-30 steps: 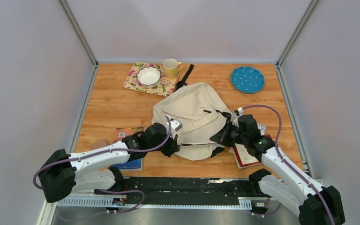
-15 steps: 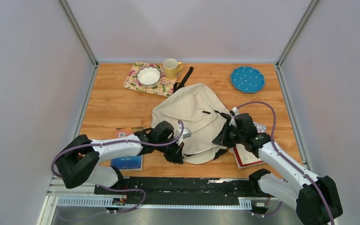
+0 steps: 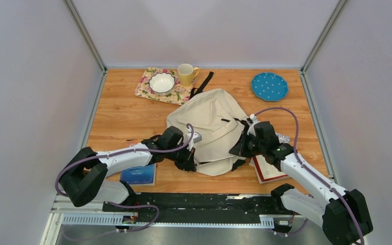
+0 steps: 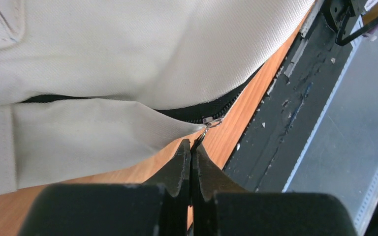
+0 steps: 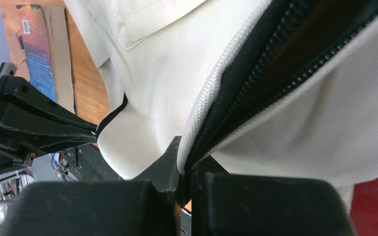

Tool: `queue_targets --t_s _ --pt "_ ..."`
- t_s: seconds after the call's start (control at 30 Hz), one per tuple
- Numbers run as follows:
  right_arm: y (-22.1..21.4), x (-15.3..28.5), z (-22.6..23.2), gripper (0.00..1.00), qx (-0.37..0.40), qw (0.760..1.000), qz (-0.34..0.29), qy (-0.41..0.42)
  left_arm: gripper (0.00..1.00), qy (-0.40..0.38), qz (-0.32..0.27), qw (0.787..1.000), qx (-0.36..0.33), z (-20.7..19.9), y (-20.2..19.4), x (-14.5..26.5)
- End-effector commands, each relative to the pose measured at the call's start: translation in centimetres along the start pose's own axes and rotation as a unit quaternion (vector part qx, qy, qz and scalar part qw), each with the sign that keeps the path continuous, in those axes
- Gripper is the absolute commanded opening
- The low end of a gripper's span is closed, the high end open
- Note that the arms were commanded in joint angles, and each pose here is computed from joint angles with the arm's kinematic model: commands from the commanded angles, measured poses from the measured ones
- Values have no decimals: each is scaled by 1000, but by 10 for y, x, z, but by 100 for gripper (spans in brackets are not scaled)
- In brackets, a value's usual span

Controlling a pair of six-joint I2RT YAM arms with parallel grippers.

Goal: Pack the student bag
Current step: Unzip the student bag at the center of the board, then pick up the book from the center of the board.

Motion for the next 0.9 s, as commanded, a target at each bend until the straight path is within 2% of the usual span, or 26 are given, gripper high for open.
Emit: queue_targets --t_s 0.0,0.07,0.1,0.13,0.17,0.2,0.27,0.37,0.5,0.6,0.7,0.77,0.87 --pt "26 0 7 7 56 997 -55 6 10 34 154 981 112 2 -82 22" --pt "25 -2 18 20 68 997 -35 21 20 55 117 986 101 3 -69 27" --pt "20 -8 18 35 75 997 -18 8 25 72 104 987 96 4 -59 32" --pt "20 -9 20 42 81 997 -17 2 28 90 78 989 85 3 -49 39" --pt "19 -12 18 48 81 997 -13 -3 37 129 65 986 81 8 -42 44" --pt "20 -13 16 59 75 997 -14 -14 43 146 49 985 74 7 -30 53" --pt "21 -14 12 68 68 997 -17 -35 53 194 8 979 58 9 -14 69" --pt "27 0 12 74 59 995 -51 -61 64 218 -49 974 37 5 12 87" --pt "38 29 26 78 46 990 -118 -54 66 260 -92 961 25 6 32 103" --pt "47 55 24 79 31 979 -180 -93 68 291 -108 950 32 10 33 110" --pt "53 77 18 80 19 964 -233 -128 70 276 -138 950 36 8 35 107" --pt "53 85 16 82 11 959 -246 -141 75 254 -152 955 30 5 39 104" --pt "48 94 10 83 -13 955 -253 -157 76 227 -154 962 10 1 46 101"
Point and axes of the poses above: each gripper's point midway between its finger pads, its own x axis back along the fingers, its own z axis along the line the jaws close on, y = z × x, the point moved 7 cm from there along x, back along the fingers, and after that the axes turned 12 degrees about -x, right-handed, at the moved point
